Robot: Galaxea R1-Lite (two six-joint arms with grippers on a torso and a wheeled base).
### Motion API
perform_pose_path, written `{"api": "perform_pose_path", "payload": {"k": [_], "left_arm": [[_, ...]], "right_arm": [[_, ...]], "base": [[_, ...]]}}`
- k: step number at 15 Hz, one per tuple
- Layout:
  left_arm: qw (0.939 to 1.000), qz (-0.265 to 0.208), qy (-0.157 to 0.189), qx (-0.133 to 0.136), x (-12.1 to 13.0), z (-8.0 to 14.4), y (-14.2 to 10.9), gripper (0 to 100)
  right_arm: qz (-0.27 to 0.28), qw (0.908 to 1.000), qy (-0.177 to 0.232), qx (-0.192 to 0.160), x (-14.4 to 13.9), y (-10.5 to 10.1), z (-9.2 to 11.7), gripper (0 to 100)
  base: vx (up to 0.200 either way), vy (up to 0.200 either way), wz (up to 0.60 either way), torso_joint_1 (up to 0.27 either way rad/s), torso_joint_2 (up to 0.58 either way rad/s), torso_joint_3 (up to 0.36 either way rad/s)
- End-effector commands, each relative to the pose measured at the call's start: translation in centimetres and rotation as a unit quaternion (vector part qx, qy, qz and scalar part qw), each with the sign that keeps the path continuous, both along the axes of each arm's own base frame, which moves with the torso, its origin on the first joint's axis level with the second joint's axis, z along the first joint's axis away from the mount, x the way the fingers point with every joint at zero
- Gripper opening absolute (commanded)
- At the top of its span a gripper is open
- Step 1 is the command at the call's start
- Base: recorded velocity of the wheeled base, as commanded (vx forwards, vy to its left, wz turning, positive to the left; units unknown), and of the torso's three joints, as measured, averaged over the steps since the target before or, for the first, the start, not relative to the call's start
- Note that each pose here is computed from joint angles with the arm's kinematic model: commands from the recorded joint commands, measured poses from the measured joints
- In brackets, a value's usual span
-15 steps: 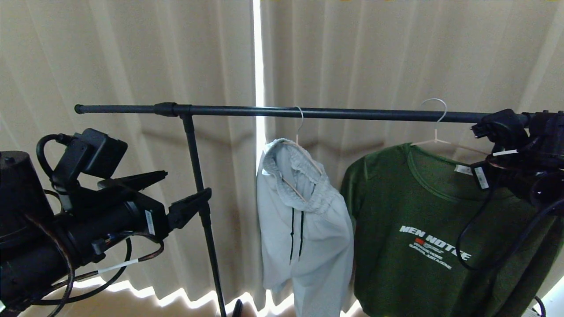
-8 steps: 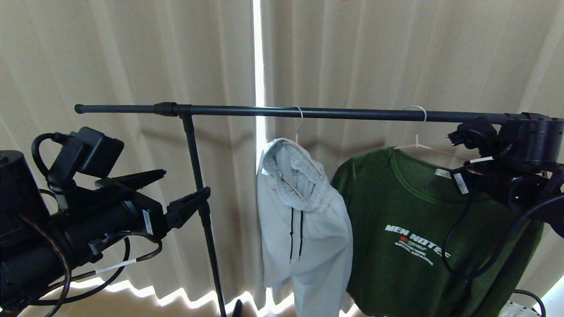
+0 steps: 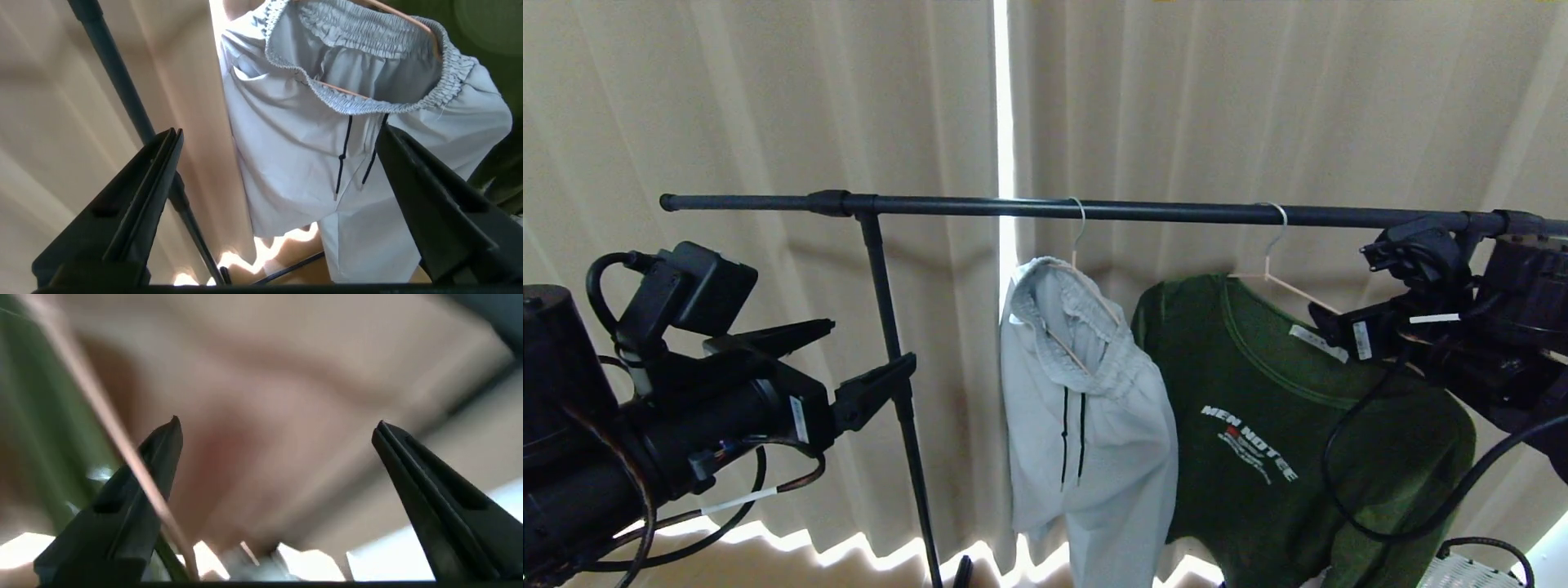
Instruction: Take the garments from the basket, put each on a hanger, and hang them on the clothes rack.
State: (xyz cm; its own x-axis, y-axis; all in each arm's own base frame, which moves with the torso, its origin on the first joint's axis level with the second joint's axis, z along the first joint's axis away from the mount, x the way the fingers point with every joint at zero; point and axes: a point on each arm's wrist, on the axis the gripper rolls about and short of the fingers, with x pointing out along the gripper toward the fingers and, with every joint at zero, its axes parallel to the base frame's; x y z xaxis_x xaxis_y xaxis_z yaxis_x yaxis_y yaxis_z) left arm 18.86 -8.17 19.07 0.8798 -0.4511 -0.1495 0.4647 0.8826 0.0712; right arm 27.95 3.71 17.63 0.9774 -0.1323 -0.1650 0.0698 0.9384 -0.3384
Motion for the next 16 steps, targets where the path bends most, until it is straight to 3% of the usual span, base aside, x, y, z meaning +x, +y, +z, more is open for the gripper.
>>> {"api": "perform_pose_path", "payload": {"k": [1,4,6,10,13,15,16], "left_arm": [[1.0000,-0.008,-0.001,0.000,-0.2,0.0,-0.3,100],[0.9999,-0.013,0.000,-0.001,-0.8,-0.1,-0.2,100],[0.9999,-0.012,0.003,0.000,-0.7,-0.3,-0.3,100],[0.9998,-0.006,-0.016,-0.006,-0.7,0.7,-0.2,100],[0.9993,0.005,-0.034,-0.012,-1.3,1.7,0.3,100],[0.9994,0.017,-0.030,-0.009,-1.6,2.3,0.5,100],[0.9995,0.022,-0.022,-0.004,-1.6,2.2,0.5,100]], "right_arm": [[0.102,0.9942,-0.029,0.019,-2.1,0.1,-1.6,100],[0.119,0.9906,-0.062,0.030,-2.8,0.1,-2.0,100],[0.129,0.9896,-0.051,0.035,-3.5,0.1,-2.6,100],[0.166,0.9816,-0.041,0.084,-3.5,0.3,-3.3,100],[0.199,0.9633,-0.097,0.153,-4.4,0.5,-2.7,100],[0.202,0.9550,-0.136,0.169,-4.9,0.5,-2.0,100],[0.199,0.9559,-0.136,0.169,-5.3,0.4,-2.2,100]], "base": [[0.000,0.000,0.00,0.000,0.00,0.000],[0.000,0.000,0.00,0.000,0.00,0.000],[0.000,0.000,0.00,0.000,0.00,0.000],[0.000,0.000,0.00,0.000,0.00,0.000],[0.000,0.000,0.00,0.000,0.00,0.000],[0.000,0.000,0.00,0.000,0.00,0.000],[0.000,0.000,0.00,0.000,0.00,0.000]]}}
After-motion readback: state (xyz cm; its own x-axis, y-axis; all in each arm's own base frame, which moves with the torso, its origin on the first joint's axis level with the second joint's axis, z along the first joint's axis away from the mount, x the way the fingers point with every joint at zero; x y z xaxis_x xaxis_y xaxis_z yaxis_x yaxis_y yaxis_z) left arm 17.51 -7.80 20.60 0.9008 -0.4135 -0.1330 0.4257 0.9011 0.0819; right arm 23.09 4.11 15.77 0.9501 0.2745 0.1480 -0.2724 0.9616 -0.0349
